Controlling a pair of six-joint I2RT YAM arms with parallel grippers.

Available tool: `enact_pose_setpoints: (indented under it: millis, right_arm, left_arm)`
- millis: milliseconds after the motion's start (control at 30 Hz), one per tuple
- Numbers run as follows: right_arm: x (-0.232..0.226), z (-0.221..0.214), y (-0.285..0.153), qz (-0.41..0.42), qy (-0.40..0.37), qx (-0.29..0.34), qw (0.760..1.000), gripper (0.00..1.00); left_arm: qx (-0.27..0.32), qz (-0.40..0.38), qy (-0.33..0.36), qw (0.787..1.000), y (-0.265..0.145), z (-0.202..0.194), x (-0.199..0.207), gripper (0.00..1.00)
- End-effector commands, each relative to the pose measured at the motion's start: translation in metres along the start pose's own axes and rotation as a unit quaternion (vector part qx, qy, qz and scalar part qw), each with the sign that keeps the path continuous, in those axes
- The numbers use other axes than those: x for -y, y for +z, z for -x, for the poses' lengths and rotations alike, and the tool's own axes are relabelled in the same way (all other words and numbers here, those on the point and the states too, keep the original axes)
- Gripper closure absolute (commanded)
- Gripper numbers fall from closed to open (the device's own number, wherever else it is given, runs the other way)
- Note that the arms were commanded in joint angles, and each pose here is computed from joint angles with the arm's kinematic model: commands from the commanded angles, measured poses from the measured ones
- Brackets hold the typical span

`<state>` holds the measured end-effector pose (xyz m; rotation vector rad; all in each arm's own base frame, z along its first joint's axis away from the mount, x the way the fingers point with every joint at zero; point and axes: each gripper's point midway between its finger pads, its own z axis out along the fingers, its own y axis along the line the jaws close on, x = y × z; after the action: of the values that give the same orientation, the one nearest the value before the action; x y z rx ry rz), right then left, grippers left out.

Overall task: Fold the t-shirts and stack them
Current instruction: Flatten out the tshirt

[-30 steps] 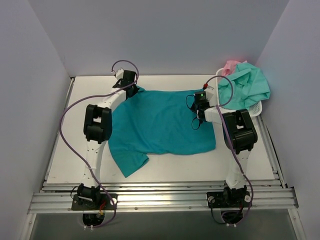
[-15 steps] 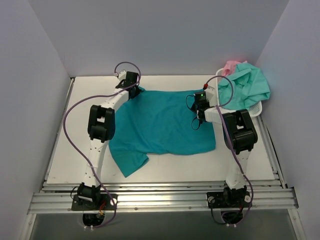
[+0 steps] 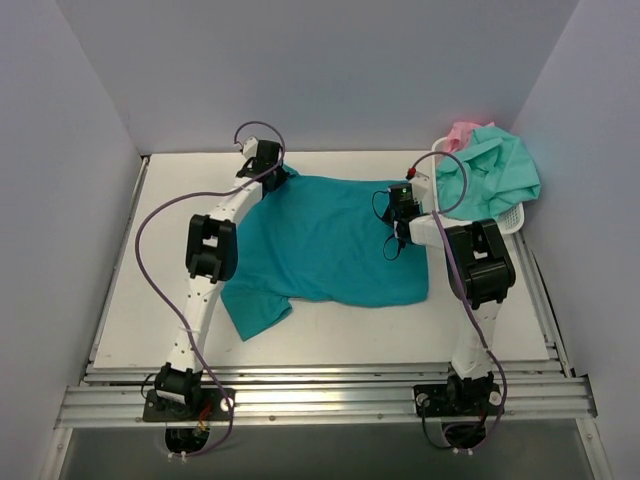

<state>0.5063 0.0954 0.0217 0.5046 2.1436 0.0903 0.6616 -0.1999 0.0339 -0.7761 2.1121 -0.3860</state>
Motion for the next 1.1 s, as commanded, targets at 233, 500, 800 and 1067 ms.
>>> enact_pose_setpoints:
  millis: [233, 500, 800, 1067]
  right_arm:
    - [-0.002, 0.028, -0.009, -0.002, 0.003, 0.031, 1.0, 1.0]
    - [-0.002, 0.032, -0.006, -0.003, 0.002, 0.034, 0.999, 1.0]
    - [-0.01, 0.04, -0.008, 0.023, 0.003, 0.049, 0.999, 0.38]
    - [-0.029, 0.08, -0.055, 0.048, 0.013, 0.096, 0.994, 0.21]
  left_arm:
    - [0.04, -0.119, -0.044, 0.991, 0.006, 0.014, 0.068, 0.98]
    - [0.106, -0.24, -0.093, 0.961, 0.016, 0.027, 0.109, 0.97]
    - [0.194, -0.413, -0.02, 0.89, -0.093, 0.099, 0.196, 0.08]
    - [0.287, -0.41, 0.037, 0.865, -0.271, 0.178, 0.193, 0.03]
